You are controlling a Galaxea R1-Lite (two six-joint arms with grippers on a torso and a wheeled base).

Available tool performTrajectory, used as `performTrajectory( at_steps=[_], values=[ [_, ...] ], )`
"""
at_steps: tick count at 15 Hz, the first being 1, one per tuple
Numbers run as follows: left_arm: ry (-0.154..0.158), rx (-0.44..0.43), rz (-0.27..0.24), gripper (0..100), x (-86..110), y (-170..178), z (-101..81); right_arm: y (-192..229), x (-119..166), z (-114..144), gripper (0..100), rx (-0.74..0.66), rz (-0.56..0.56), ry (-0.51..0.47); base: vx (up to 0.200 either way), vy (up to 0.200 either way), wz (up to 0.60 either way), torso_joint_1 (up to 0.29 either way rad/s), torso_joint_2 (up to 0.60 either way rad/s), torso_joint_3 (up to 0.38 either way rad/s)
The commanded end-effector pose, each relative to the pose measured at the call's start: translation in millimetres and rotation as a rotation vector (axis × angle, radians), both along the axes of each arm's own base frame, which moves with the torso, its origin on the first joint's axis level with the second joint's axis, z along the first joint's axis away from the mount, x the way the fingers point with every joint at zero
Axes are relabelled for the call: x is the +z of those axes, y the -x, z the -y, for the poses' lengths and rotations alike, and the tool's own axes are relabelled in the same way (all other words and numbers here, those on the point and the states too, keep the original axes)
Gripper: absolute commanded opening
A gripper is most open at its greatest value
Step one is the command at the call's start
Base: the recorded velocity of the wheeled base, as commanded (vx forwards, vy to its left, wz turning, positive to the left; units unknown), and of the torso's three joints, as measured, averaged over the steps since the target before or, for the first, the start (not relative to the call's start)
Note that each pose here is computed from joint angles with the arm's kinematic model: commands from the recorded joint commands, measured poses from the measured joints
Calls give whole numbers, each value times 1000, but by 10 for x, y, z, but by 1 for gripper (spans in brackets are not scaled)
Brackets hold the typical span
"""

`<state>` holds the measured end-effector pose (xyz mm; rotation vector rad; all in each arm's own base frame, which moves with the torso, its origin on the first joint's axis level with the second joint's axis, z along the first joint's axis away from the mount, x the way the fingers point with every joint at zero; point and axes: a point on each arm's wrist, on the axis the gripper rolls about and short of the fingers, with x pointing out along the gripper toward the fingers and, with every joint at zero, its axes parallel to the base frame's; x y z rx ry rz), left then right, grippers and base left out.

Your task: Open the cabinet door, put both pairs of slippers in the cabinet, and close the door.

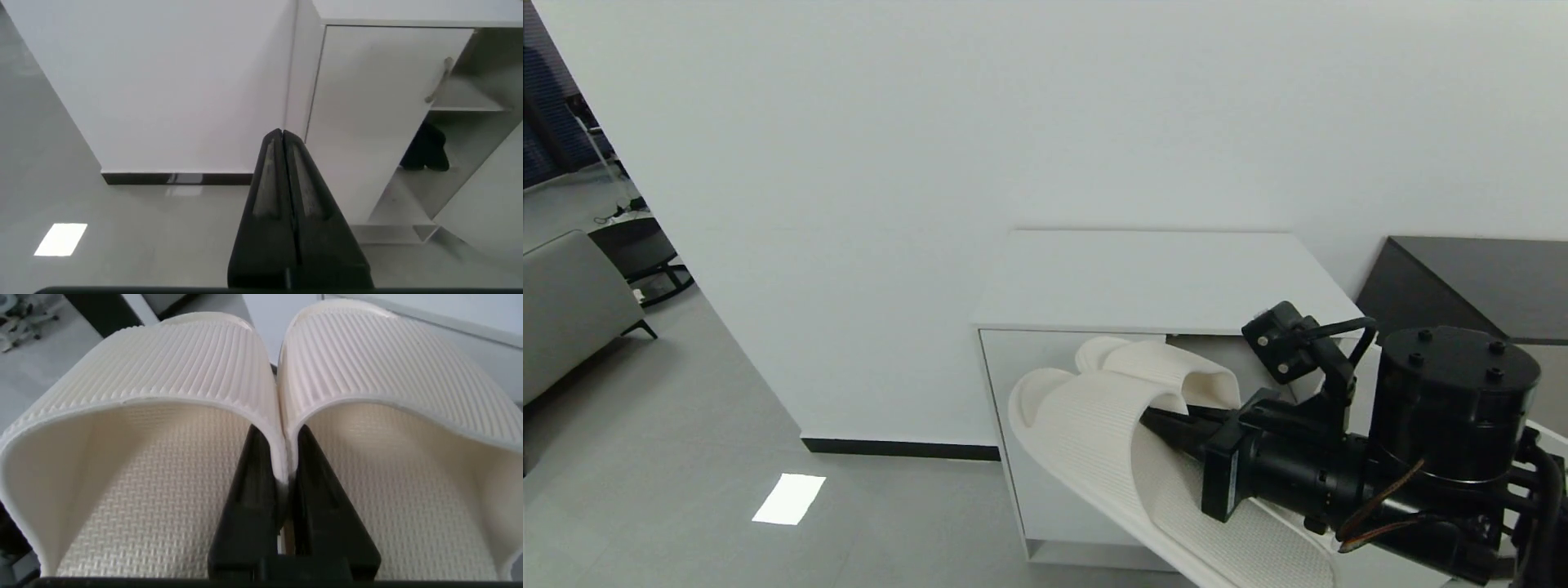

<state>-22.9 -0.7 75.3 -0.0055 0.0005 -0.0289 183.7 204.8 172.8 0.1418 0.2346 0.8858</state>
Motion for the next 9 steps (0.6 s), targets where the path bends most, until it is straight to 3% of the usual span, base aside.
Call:
performTrajectory(
  at_steps=[1,8,9],
  values=[
    [1,0,-1,0,0,-1,0,1,-24,-4,0,3,-5,7,0,-200,0,2,7,2],
    [1,0,-1,0,0,-1,0,-2,-34,0,0,2,-7,9,0,-200,0,3,0,0],
    [2,0,-1,0,0,-1,0,0,-30,2,0,2,-6,8,0,0,0,0,0,0]
  ],
)
